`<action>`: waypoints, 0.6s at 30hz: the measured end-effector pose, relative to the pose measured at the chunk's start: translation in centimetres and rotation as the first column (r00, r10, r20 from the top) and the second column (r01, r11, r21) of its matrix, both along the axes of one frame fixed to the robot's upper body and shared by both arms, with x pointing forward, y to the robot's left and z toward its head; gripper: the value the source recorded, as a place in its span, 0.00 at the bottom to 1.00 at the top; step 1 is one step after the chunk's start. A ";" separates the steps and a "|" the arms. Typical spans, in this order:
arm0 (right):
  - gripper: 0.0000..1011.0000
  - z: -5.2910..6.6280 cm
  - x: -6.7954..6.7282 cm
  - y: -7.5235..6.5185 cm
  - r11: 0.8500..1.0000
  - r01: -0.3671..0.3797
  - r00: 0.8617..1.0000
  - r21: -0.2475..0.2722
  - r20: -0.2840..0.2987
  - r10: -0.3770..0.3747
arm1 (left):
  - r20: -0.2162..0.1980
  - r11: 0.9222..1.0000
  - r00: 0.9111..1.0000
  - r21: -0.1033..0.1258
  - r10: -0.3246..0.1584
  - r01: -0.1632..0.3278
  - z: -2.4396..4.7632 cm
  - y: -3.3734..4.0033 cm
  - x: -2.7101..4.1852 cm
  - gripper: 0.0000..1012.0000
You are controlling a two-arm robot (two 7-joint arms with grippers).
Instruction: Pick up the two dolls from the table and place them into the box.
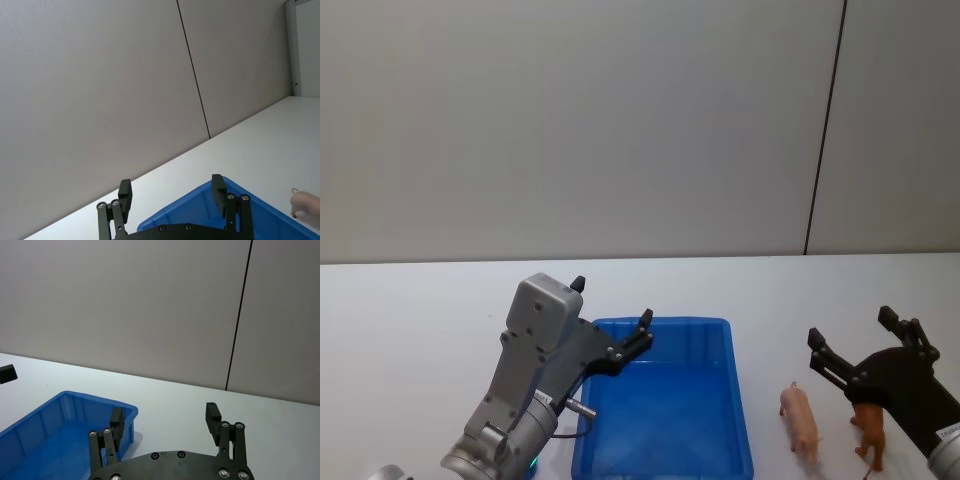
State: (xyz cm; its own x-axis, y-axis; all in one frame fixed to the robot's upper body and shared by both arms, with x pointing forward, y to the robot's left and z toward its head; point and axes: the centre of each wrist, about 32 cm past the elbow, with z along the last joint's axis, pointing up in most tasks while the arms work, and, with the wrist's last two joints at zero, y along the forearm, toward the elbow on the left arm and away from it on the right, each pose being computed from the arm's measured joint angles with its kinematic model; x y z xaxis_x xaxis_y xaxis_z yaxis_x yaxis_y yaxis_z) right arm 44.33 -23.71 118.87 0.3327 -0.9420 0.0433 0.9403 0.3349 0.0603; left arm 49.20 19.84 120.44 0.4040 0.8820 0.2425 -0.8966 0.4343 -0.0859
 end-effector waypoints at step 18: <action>0.99 0.0 0.0 0.0 1.000 0.000 1.000 0.000 0.000 0.000 | 0.000 1.000 1.000 0.000 0.000 0.000 0.00 0.00 0.00 0.99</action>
State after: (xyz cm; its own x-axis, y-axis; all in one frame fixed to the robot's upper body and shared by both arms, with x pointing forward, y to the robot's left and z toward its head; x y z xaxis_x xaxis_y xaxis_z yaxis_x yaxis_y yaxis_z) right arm 44.33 -23.71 118.87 0.3327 -0.9420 0.0432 0.9403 0.3349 0.0604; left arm 49.20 19.84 120.44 0.4040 0.8820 0.2425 -0.8966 0.4343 -0.0859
